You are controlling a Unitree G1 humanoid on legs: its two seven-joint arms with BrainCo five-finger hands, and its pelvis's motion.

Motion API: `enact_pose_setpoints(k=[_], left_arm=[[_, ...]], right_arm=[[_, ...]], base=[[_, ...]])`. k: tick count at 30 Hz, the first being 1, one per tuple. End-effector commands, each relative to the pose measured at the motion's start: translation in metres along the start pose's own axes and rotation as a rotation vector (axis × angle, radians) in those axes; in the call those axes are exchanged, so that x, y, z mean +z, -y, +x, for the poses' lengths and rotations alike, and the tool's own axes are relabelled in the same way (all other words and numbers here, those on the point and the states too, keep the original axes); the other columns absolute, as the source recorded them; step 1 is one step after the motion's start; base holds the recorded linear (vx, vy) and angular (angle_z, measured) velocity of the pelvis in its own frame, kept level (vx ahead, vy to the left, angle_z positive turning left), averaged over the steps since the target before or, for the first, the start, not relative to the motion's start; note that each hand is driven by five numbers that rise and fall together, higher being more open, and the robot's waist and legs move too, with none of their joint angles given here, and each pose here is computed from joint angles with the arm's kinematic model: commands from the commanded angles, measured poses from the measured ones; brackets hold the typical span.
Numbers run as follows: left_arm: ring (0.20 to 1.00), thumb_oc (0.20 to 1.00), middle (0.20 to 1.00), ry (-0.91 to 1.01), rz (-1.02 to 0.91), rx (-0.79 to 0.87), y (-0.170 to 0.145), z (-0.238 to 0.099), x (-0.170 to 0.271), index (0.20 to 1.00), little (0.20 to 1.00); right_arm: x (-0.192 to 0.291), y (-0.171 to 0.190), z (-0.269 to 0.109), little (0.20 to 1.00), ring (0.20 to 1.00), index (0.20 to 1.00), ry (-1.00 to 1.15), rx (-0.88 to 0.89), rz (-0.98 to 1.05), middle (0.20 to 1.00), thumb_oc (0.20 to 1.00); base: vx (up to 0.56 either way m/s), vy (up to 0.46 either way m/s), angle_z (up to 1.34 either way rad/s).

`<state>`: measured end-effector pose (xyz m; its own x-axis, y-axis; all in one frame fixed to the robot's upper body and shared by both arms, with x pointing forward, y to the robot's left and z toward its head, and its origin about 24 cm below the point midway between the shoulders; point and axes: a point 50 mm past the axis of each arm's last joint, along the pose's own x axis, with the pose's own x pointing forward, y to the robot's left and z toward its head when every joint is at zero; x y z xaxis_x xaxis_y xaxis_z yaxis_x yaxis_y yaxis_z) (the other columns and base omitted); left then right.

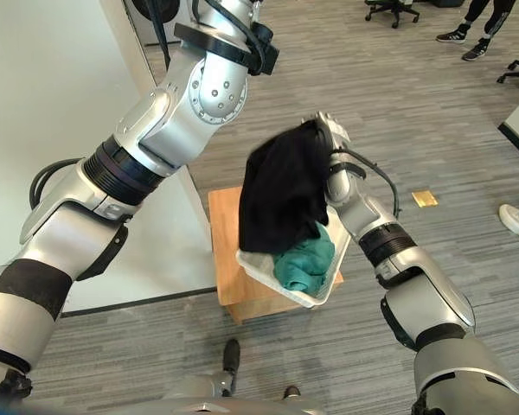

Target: Pick up bed clothes into laundry basket.

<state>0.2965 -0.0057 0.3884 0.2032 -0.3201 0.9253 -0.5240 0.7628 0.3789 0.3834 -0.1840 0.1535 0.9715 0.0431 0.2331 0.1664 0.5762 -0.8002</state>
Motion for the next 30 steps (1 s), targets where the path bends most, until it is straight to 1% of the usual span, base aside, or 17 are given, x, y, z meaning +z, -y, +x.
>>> enact_pose_setpoints(k=[1, 4, 7, 16, 17, 18, 19, 22, 23, 24, 27, 28, 30], left_arm=[[1.000, 1.000, 1.000, 0.008, 0.135, 0.044, -0.011, 0.028, -0.005, 1.000, 1.000], [1.000, 1.000, 1.000, -0.007, 0.141, 0.036, -0.011, 0.026, -0.009, 1.000, 1.000], [1.000, 1.000, 1.000, -0.024, 0.132, 0.030, -0.010, 0.021, -0.014, 1.000, 1.000], [1.000, 1.000, 1.000, -0.040, 0.079, 0.033, -0.004, 0.016, -0.010, 1.000, 1.000], [1.000, 1.000, 1.000, -0.049, 0.069, 0.034, -0.003, 0.015, -0.010, 1.000, 1.000], [1.000, 1.000, 1.000, -0.049, 0.068, 0.035, -0.002, 0.015, -0.010, 1.000, 1.000], [1.000, 1.000, 1.000, -0.053, 0.062, 0.033, -0.001, 0.014, -0.009, 1.000, 1.000], [1.000, 1.000, 1.000, -0.059, 0.058, 0.028, 0.001, 0.013, -0.010, 1.000, 1.000], [1.000, 1.000, 1.000, -0.064, 0.053, 0.029, 0.003, 0.011, -0.009, 1.000, 1.000], [1.000, 1.000, 1.000, -0.064, 0.053, 0.030, 0.003, 0.011, -0.009, 1.000, 1.000], [1.000, 1.000, 1.000, -0.082, 0.035, 0.028, 0.006, 0.006, -0.011, 1.000, 1.000], [1.000, 1.000, 1.000, -0.091, 0.031, 0.023, 0.008, 0.003, -0.013, 1.000, 1.000], [1.000, 1.000, 1.000, -0.095, 0.029, 0.020, 0.009, 0.002, -0.014, 1.000, 1.000]], right_arm=[[0.000, 0.039, 0.008, 0.200, 0.200, 0.200, 0.036, -0.099, -0.044, 0.200, 0.200], [-0.009, 0.041, 0.005, 0.200, 0.200, 0.200, 0.010, -0.091, -0.051, 0.200, 0.200], [-0.030, 0.037, -0.005, 0.200, 0.200, 0.200, -0.052, -0.062, -0.087, 0.200, 0.200], [-0.057, 0.041, -0.012, 0.200, 0.200, 0.200, -0.161, -0.057, -0.135, 0.200, 0.200], [-0.064, 0.043, -0.015, 0.498, 0.498, 0.498, -0.183, -0.054, -0.149, 0.498, 0.498], [-0.064, 0.043, -0.015, 0.498, 0.498, 0.498, -0.183, -0.054, -0.149, 0.498, 0.498], [-0.067, 0.046, -0.015, 1.000, 1.000, 1.000, -0.196, -0.061, -0.157, 1.000, 1.000], [-0.065, 0.049, -0.013, 1.000, 1.000, 1.000, -0.191, -0.068, -0.162, 1.000, 1.000], [-0.053, 0.054, -0.006, 1.000, 1.000, 1.000, -0.152, -0.086, -0.173, 1.000, 1.000], [-0.053, 0.054, -0.005, 1.000, 1.000, 1.000, -0.151, -0.087, -0.173, 1.000, 1.000], [-0.026, 0.053, 0.006, 1.000, 1.000, 1.000, -0.063, -0.116, -0.118, 1.000, 1.000], [-0.010, 0.056, 0.012, 1.000, 1.000, 1.000, -0.011, -0.143, -0.081, 1.000, 1.000], [-0.001, 0.057, 0.015, 1.000, 1.000, 1.000, 0.015, -0.154, -0.063, 1.000, 1.000]], base=[[0.00, 0.000, 0.00], [0.00, 0.000, 0.00], [0.00, 0.000, 0.00], [-0.04, 0.001, 0.00], [-0.04, -0.001, -0.01], [-0.03, 0.005, -0.01], [0.00, 0.000, 0.00], [0.00, 0.000, 0.00], [0.00, 0.000, 0.00], [0.00, 0.000, 0.00], [0.00, 0.000, 0.00], [0.00, 0.000, 0.00], [0.00, 0.000, 0.00]])
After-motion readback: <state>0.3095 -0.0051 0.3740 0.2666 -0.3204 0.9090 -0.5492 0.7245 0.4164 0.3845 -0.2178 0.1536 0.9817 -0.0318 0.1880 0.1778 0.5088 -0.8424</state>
